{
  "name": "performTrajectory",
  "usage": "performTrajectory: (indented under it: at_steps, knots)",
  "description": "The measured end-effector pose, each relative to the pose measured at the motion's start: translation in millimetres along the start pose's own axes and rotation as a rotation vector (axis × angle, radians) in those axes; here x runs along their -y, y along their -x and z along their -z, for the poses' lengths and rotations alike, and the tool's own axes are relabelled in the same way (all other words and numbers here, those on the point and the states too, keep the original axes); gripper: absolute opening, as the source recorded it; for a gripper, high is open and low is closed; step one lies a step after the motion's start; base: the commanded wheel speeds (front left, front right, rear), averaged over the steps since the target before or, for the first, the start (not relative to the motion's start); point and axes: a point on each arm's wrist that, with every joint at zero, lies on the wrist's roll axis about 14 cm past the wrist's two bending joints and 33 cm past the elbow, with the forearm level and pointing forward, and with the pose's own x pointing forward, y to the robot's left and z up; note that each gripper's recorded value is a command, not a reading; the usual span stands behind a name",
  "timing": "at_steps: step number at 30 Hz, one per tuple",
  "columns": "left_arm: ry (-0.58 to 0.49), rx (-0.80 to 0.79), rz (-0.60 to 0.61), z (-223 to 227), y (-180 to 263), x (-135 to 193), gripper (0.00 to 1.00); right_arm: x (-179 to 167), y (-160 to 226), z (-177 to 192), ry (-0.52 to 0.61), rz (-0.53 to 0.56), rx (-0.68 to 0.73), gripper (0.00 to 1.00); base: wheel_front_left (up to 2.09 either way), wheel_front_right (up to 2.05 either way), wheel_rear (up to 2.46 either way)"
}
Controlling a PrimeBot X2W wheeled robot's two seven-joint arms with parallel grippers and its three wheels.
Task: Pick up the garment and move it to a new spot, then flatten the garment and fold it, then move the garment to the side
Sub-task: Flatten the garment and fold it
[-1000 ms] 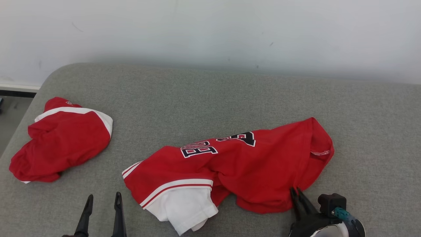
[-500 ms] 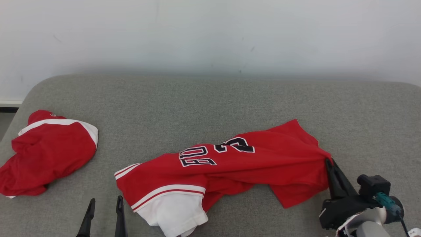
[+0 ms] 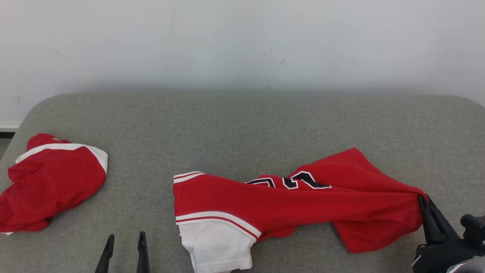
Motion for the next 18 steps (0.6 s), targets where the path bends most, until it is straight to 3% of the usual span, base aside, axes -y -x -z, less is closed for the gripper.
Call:
performTrajectory:
  at_steps: [6, 9, 14, 17, 18]
  knots:
    - [0.003, -0.014, 0.002, 4.2, 1.4, 0.4, 1.00, -6.0, -3.1, 9.5, -0.003, -0.016, -0.067, 0.00, 0.00, 0.00, 0.00]
    - [0.004, -0.017, 0.000, 5.3, 1.2, -0.7, 1.00, -8.8, -14.3, 13.2, 0.055, -0.036, -0.099, 0.00, 0.00, 0.00, 0.00]
    - [0.003, -0.022, -0.009, 6.7, -1.3, -3.5, 1.00, -2.6, -35.2, 19.8, 0.052, -0.014, -0.128, 0.02, 0.00, 0.00, 0.00]
    - [0.003, -0.031, -0.011, 9.5, -1.2, -4.3, 1.00, 3.1, -43.1, 22.3, 0.046, 0.007, -0.131, 0.47, 0.00, 0.00, 0.00]
    - [0.003, -0.033, -0.010, 10.1, -1.2, -4.2, 1.00, 3.6, -44.3, 23.6, 0.047, 0.010, -0.133, 1.00, 0.00, 0.00, 0.00]
